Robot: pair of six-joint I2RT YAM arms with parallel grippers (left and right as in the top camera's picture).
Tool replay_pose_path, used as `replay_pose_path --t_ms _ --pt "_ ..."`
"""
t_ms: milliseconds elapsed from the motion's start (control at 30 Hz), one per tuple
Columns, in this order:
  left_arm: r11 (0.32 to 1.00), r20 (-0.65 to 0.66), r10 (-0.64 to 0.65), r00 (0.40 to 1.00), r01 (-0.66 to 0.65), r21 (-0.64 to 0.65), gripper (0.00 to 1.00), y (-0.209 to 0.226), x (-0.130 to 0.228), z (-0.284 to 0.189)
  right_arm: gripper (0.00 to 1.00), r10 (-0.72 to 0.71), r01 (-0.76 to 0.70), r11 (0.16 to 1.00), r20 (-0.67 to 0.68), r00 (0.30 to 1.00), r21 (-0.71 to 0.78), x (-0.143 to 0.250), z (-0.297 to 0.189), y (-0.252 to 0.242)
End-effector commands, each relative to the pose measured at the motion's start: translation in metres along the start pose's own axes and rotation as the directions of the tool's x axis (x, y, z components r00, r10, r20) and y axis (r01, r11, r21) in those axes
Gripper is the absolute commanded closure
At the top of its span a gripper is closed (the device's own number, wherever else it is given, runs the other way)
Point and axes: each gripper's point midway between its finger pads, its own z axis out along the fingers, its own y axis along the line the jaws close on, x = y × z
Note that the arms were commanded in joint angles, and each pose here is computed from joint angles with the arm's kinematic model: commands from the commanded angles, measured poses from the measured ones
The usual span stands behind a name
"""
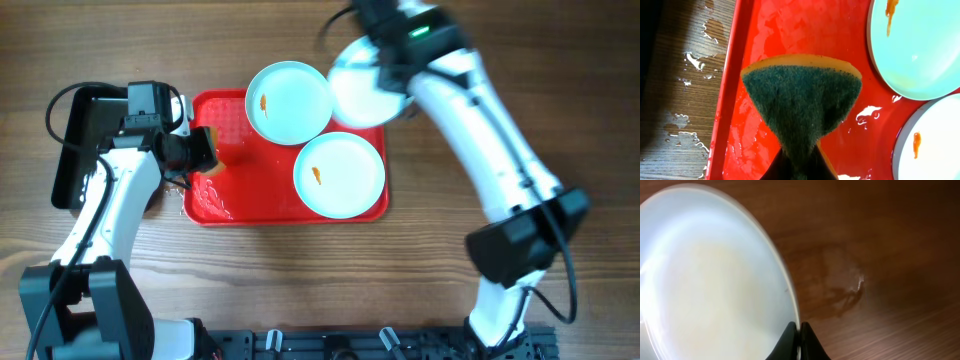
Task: Clean dirty plates on tray and stack at the side
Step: 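Lift the cleaned plate with the right gripper and move it right, then set the plate down right of the red tray and return the right gripper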
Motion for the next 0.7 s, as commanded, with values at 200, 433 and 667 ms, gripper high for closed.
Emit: replay_pose_path --t_ms 200,433,667 --pt "1.0 0.031 0.007 0.999 -0.008 0.025 0.96 -0.008 -0.007 -0.007 0.96 0.295 -0.4 0.875 -0.353 0.888 -0.275 -0.012 0.075 -0.122" --pt "1.0 0.033 0.007 0.999 -0.008 0.026 0.96 -0.008 -0.008 -0.007 0.93 0.324 -0.424 0.893 -0.434 0.841 -0.154 0.056 0.155 -0.127" --pt "0.998 0.142 0.024 0.99 -0.031 0.051 0.96 -0.015 -0.034 -0.01 0.0 0.057 -0.366 0.764 -0.509 0.859 -0.531 0.067 0.122 -0.061"
